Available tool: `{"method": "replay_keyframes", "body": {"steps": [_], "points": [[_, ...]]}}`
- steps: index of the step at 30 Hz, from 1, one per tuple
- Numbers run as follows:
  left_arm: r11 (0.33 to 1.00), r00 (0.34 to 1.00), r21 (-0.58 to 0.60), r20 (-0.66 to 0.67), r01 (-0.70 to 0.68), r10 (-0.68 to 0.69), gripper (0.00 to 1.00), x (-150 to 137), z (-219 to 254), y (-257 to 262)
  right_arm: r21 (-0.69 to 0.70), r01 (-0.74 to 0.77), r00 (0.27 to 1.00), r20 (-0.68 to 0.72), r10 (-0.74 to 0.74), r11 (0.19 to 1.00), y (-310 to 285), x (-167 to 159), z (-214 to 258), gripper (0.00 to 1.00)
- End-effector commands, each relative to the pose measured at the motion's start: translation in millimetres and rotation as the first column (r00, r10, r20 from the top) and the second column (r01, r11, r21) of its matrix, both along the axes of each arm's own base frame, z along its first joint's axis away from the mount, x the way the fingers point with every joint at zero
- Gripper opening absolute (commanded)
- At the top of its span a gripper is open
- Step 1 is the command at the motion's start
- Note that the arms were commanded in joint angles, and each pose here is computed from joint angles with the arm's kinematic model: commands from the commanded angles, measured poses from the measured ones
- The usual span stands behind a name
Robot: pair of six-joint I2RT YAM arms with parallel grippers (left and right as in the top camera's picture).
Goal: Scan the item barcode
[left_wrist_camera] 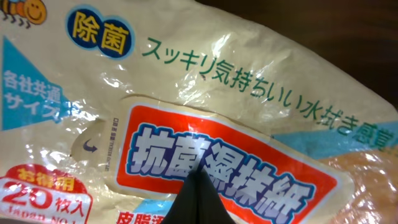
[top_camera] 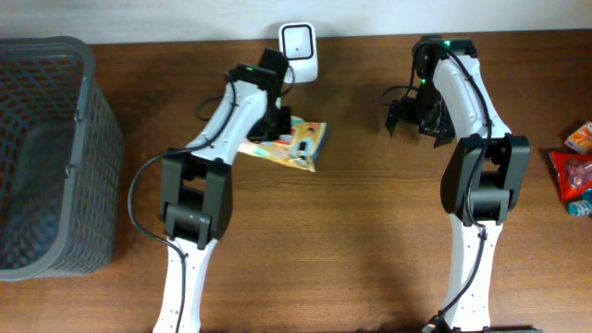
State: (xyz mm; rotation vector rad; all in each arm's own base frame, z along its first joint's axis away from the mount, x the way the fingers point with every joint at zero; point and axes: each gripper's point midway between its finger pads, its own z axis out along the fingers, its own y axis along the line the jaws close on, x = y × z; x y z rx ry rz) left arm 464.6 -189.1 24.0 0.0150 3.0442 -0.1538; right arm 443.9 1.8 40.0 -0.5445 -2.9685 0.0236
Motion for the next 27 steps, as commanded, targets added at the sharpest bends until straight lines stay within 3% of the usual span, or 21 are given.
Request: {"method": "replay_keyframes", "body": {"steps": [1, 3, 6, 10, 13, 14, 15, 18, 19, 20, 23, 27], "points": [[0.988, 0.996, -0.138, -0.054, 0.064, -0.072, 0.0, -30, -2, -65, -0.013, 0.009, 1.0, 0.026, -0.009, 1.0, -3, 4, 8, 0.98], [0.988, 0.994, -0.121, -0.038, 0.094, -0.099, 0.0, -35, -3, -78, -0.013, 0.009, 1.0, 0.026, -0.009, 1.0, -3, 4, 8, 0.98], [0.995, 0.995, 0.024, 0.028, 0.097, -0.098, 0.0, -26, 12, -64, -0.013, 0.01, 1.0, 0.026, -0.01, 1.0, -3, 4, 8, 0.98], [0.983, 0.985, 0.185, 0.167, 0.002, -0.033, 0.0, 4, 89, -14, -0.013, 0.009, 1.0, 0.026, -0.009, 1.0, -3, 4, 8, 0.98], [0.976, 0.965, 0.195, 0.259, -0.093, 0.04, 0.02, 20, 145, 26, -0.013, 0.01, 1.0, 0.026, -0.009, 1.0, -3, 4, 8, 0.98], [0.974, 0.958, 0.184, 0.279, -0.128, 0.073, 0.08, 25, 157, 41, -0.013, 0.009, 1.0, 0.027, -0.009, 1.0, -3, 4, 8, 0.98], [0.97, 0.95, 0.177, 0.292, -0.167, 0.11, 0.2, 31, 163, 60, -0.013, 0.009, 1.0, 0.026, -0.009, 1.0, -3, 4, 8, 0.98], [0.959, 0.95, 0.156, 0.244, -0.236, 0.194, 0.66, 32, 157, 100, -0.013, 0.009, 1.0, 0.026, -0.009, 1.0, -3, 4, 8, 0.98], [0.954, 0.948, 0.164, 0.24, -0.252, 0.209, 0.94, 32, 157, 110, -0.013, 0.009, 1.0, 0.026, -0.009, 1.0, -3, 4, 8, 0.98], [0.95, 0.945, 0.168, 0.239, -0.265, 0.222, 0.99, 33, 157, 117, -0.013, 0.009, 1.0, 0.026, -0.009, 1.0, -3, 4, 8, 0.98], [0.938, 0.94, 0.176, 0.222, -0.299, 0.258, 0.99, 31, 156, 138, -0.013, 0.01, 0.999, 0.031, -0.01, 1.0, -3, 5, 8, 0.98], [0.935, 0.944, 0.189, 0.196, -0.302, 0.265, 0.99, 24, 154, 143, -0.012, 0.012, 0.99, 0.143, -0.01, 1.0, -3, 33, 7, 0.98]]}}
